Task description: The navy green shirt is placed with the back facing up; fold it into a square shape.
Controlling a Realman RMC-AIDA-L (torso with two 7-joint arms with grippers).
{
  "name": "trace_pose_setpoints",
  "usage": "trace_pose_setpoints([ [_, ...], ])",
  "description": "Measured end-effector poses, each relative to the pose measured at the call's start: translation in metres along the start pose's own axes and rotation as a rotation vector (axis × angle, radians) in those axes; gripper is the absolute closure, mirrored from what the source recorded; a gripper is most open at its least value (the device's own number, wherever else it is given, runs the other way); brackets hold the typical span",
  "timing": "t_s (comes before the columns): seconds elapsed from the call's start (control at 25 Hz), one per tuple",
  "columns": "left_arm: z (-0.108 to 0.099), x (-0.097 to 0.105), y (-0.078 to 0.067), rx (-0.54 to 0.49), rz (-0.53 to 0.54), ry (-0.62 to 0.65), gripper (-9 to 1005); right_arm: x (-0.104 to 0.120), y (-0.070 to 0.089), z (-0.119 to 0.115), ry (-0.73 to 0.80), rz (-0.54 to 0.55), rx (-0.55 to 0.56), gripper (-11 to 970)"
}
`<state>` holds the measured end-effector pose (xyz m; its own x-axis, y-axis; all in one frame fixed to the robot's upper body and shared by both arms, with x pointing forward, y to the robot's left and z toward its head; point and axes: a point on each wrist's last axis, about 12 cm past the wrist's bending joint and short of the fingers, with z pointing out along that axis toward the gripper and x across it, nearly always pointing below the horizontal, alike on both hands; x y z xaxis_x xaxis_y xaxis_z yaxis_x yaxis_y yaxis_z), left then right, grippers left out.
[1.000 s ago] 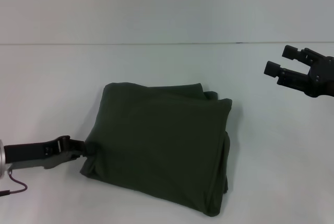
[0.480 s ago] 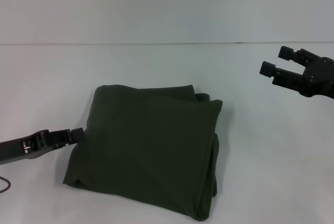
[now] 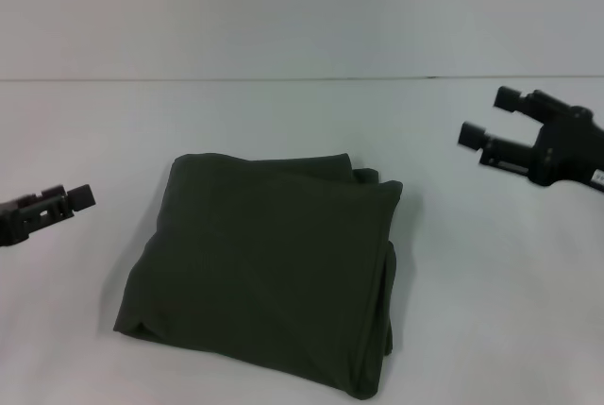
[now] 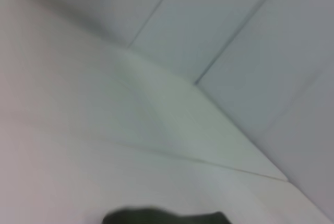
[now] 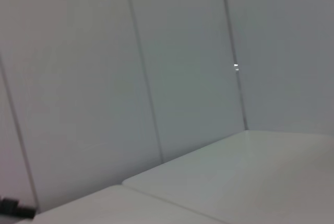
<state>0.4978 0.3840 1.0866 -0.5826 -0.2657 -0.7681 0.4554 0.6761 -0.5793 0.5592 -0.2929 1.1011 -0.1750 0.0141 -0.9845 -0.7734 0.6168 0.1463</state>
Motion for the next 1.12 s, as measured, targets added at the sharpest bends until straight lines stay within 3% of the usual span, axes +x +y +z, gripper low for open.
trace_pose_setpoints([
  [0.04,0.0,0.0,-0.003,0.012,0.077,-0.018,325,0.003,0.003,0.001,0.005,-0.023,-0.017,45],
  [0.28,0.012,0.021,-0.024,0.111,0.376,-0.05,93,0.028,0.026,0.001,-0.004,-0.1,-0.107,45],
  [0.44,0.013,0.04,-0.036,0.157,0.469,-0.056,70,0.053,0.045,-0.003,0.001,-0.089,-0.138,45],
  [0.64,-0.003,0.066,-0.04,0.153,0.458,-0.031,41,0.085,0.067,-0.018,0.006,-0.053,-0.125,45],
  [0.8,-0.011,0.081,-0.041,0.147,0.427,-0.006,30,0.099,0.075,-0.031,0.029,-0.034,-0.097,45],
  [1.12,-0.01,0.086,-0.042,0.167,0.415,0.041,31,0.11,0.081,-0.039,0.079,-0.043,-0.104,45],
])
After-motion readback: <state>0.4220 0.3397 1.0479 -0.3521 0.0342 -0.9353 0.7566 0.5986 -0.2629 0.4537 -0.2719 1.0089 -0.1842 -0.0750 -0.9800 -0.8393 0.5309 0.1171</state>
